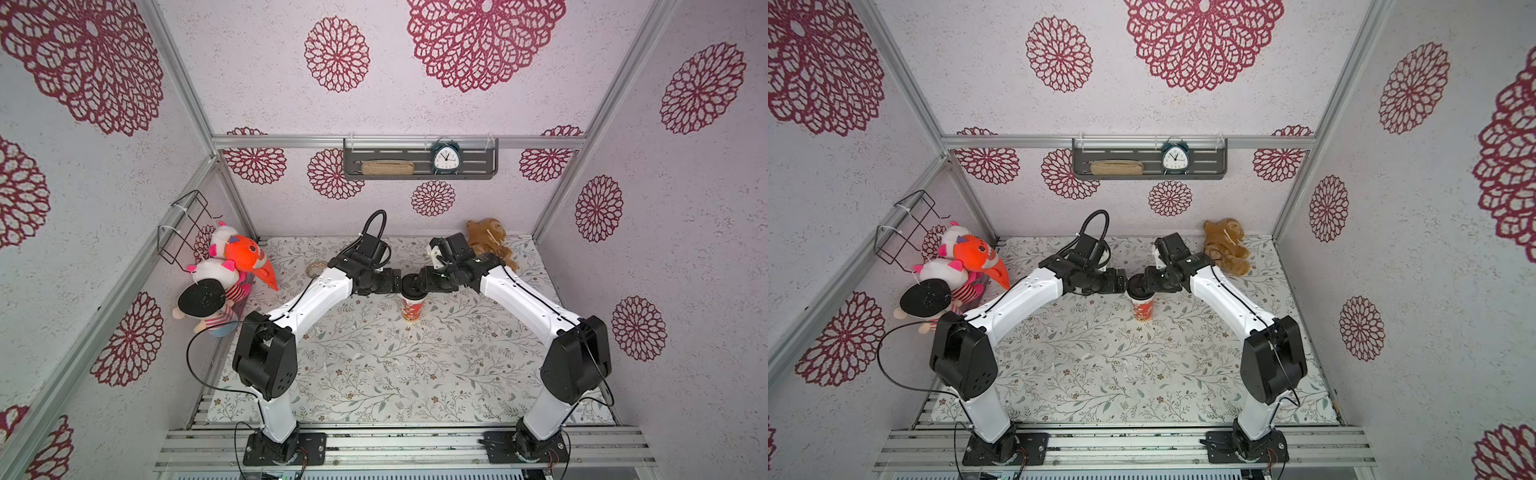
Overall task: Put the leak-proof paper on the milk tea cups
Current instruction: Secure the cup lid on the cup.
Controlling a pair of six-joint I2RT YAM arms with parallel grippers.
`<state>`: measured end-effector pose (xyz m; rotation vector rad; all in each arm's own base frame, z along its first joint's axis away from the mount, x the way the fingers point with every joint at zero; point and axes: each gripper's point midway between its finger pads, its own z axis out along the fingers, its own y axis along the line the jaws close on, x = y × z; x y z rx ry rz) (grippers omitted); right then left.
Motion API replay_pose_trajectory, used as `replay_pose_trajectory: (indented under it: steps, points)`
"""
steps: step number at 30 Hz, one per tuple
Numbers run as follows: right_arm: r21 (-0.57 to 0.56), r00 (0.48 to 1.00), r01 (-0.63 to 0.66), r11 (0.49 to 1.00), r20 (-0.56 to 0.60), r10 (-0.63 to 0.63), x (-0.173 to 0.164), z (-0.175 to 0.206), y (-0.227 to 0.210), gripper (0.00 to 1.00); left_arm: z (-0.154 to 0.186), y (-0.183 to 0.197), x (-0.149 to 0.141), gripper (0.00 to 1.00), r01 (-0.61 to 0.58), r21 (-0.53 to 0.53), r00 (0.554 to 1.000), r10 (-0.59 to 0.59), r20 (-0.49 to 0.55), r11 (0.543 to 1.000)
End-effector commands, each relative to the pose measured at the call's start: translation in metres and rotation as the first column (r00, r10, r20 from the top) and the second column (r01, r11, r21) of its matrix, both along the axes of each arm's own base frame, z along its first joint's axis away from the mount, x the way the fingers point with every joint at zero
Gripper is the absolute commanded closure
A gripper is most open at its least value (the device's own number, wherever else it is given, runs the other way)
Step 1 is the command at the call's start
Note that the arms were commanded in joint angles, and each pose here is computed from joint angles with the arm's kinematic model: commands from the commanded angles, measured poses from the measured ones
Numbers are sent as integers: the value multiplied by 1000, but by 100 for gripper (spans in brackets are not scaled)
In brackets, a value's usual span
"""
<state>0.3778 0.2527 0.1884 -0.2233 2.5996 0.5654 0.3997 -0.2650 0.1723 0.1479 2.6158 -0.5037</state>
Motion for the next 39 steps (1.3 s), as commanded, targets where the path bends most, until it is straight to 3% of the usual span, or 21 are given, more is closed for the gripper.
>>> replay_pose_trajectory:
  steps: [1,5,12,19,29,39]
  points:
    - [-271,968,-83,959,-249,14,-40,-82,-41,54,20,2,-12,11,52,62,998,-50,-26,997]
    - [-300,968,-168,939,-231,99,-35,-78,-42,54,53,0,-3,10,56,49,997,-58,45,997]
    - [-297,941,-330,896,-176,288,-25,-61,-31,55,73,-2,-11,10,96,15,992,-97,85,995]
    - [-264,850,-527,808,-156,504,-18,-50,-12,58,56,2,-12,10,184,68,979,-189,80,981]
    - [-204,717,-695,690,-127,685,-28,-39,4,59,40,-21,6,10,315,-9,945,-313,94,949]
    - [-209,749,-661,721,-123,651,-17,-39,2,59,-1,-36,28,12,321,-7,947,-321,25,947]
